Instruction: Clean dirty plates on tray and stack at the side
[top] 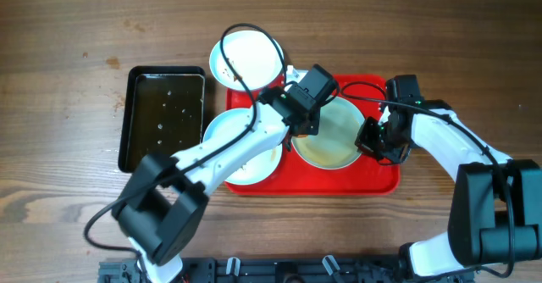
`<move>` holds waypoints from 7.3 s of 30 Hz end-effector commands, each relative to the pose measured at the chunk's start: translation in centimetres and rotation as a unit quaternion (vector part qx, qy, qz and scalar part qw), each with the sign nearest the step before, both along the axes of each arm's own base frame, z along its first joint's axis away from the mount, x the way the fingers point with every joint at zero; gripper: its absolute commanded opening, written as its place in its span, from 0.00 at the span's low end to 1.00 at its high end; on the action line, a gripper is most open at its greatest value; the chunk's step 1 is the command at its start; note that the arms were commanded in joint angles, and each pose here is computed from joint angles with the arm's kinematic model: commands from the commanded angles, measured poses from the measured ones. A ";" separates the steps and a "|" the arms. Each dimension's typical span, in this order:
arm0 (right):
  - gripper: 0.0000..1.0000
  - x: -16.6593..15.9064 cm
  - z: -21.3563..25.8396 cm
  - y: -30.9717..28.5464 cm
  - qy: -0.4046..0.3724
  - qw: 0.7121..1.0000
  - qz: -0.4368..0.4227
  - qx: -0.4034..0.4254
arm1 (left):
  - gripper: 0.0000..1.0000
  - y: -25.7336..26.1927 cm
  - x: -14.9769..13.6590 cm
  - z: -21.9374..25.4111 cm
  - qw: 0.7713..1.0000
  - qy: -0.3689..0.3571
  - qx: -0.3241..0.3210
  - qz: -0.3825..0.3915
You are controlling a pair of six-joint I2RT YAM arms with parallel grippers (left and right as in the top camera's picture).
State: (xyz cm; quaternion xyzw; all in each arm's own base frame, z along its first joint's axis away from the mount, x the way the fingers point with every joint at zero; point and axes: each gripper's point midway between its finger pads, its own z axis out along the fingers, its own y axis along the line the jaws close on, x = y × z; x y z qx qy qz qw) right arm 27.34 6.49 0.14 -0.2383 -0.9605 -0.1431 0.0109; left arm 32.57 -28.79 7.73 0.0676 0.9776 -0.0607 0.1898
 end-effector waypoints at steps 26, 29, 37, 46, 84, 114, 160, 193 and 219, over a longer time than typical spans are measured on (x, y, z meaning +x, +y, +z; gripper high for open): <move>0.05 1.2 16.0 -7.7 -0.177 0.960 -0.022 -0.218 | 0.04 20.8 2.5 2.6 0.964 0.069 0.113 0.228; 0.05 1.5 18.2 -9.9 -0.187 0.941 -0.030 -0.282 | 0.04 20.8 2.3 2.5 0.965 0.074 0.113 0.227; 0.05 2.3 20.4 -10.9 -0.210 0.925 -0.015 -0.315 | 0.04 20.8 2.3 2.5 0.965 0.073 0.112 0.227; 0.05 3.1 21.2 -13.0 -0.212 0.897 -0.001 -0.388 | 0.04 20.7 2.6 2.6 0.967 0.069 0.113 0.217; 0.05 9.0 32.1 2.0 -0.219 0.538 0.282 -0.763 | 0.04 20.2 3.9 2.8 0.970 0.044 0.097 0.220; 0.04 8.4 15.9 -1.7 -0.259 0.946 -0.061 -0.186 | 0.04 20.2 3.7 2.8 0.972 0.048 0.103 0.205; 1.00 7.3 20.6 -16.0 -0.179 0.968 -0.100 -0.144 | 0.04 23.0 4.0 2.7 0.963 0.059 0.101 0.241; 0.95 14.0 5.2 20.9 -0.108 0.987 0.026 0.114 | 0.04 28.3 3.9 2.1 0.959 0.126 -0.015 0.253; 0.38 14.8 1.0 22.6 -0.093 0.987 -0.095 0.090 | 0.04 27.8 3.7 2.1 0.959 0.132 -0.027 0.249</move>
